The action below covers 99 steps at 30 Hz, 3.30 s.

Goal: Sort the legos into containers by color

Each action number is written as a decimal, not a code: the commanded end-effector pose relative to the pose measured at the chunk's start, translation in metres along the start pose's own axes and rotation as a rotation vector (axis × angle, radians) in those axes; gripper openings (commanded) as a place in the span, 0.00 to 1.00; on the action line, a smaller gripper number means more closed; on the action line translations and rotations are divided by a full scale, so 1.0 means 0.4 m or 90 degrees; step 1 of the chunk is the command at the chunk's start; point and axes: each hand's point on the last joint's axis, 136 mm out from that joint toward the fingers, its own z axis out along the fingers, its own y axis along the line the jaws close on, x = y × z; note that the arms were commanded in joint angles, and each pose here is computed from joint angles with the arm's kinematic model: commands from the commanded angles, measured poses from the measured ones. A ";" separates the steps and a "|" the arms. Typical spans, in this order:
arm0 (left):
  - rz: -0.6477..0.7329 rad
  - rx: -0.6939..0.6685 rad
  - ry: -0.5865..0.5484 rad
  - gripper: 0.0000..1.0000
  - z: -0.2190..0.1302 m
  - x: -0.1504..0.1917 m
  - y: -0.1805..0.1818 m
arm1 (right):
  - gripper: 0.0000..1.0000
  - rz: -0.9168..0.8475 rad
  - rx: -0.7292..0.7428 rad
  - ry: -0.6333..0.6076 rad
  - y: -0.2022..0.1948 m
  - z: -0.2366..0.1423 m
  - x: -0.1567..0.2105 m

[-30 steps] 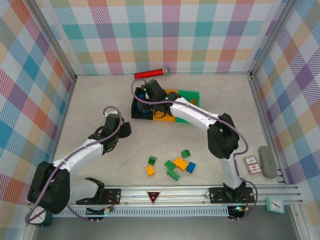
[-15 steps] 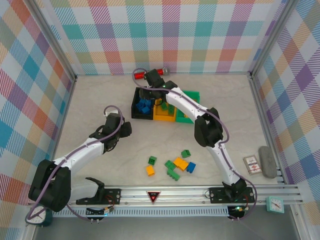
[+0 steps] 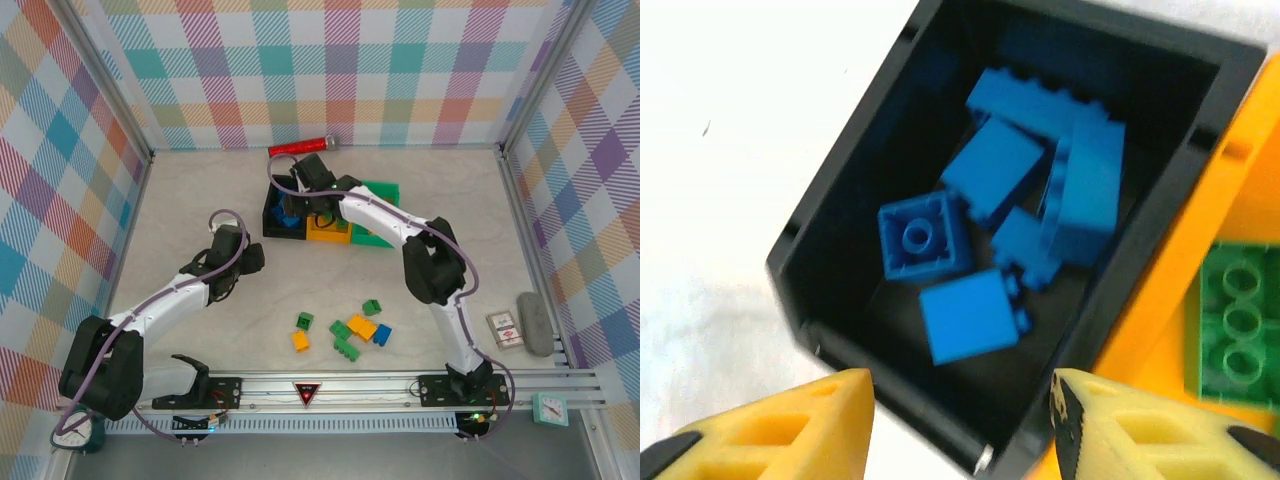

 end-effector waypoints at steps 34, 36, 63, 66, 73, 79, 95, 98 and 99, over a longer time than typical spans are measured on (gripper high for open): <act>-0.035 0.044 -0.048 0.77 -0.035 -0.028 -0.008 | 0.49 0.153 0.102 0.139 -0.197 -0.427 0.609; -0.034 0.041 -0.046 0.77 -0.033 -0.027 -0.006 | 0.49 0.172 0.113 0.164 -0.210 -0.441 0.651; -0.034 0.035 -0.036 0.77 -0.026 -0.023 -0.007 | 0.64 0.240 0.144 0.370 -0.186 -0.439 0.859; -0.034 0.036 -0.033 0.77 -0.025 -0.023 -0.009 | 0.64 0.238 0.144 0.371 -0.183 -0.422 0.860; -0.033 0.032 -0.034 0.77 -0.025 -0.024 -0.006 | 0.64 0.233 0.144 0.386 -0.177 -0.386 0.868; -0.031 0.031 -0.032 0.77 -0.025 -0.024 -0.006 | 0.63 0.230 0.144 0.398 -0.172 -0.381 0.883; -0.034 0.032 -0.033 0.77 -0.026 -0.026 -0.007 | 0.58 0.189 0.216 0.438 -0.175 -0.394 0.942; -0.033 0.031 -0.033 0.77 -0.026 -0.024 -0.005 | 0.53 0.182 0.231 0.428 -0.183 -0.398 0.939; -0.034 0.031 -0.033 0.77 -0.026 -0.024 -0.005 | 0.51 0.183 0.226 0.422 -0.181 -0.398 0.936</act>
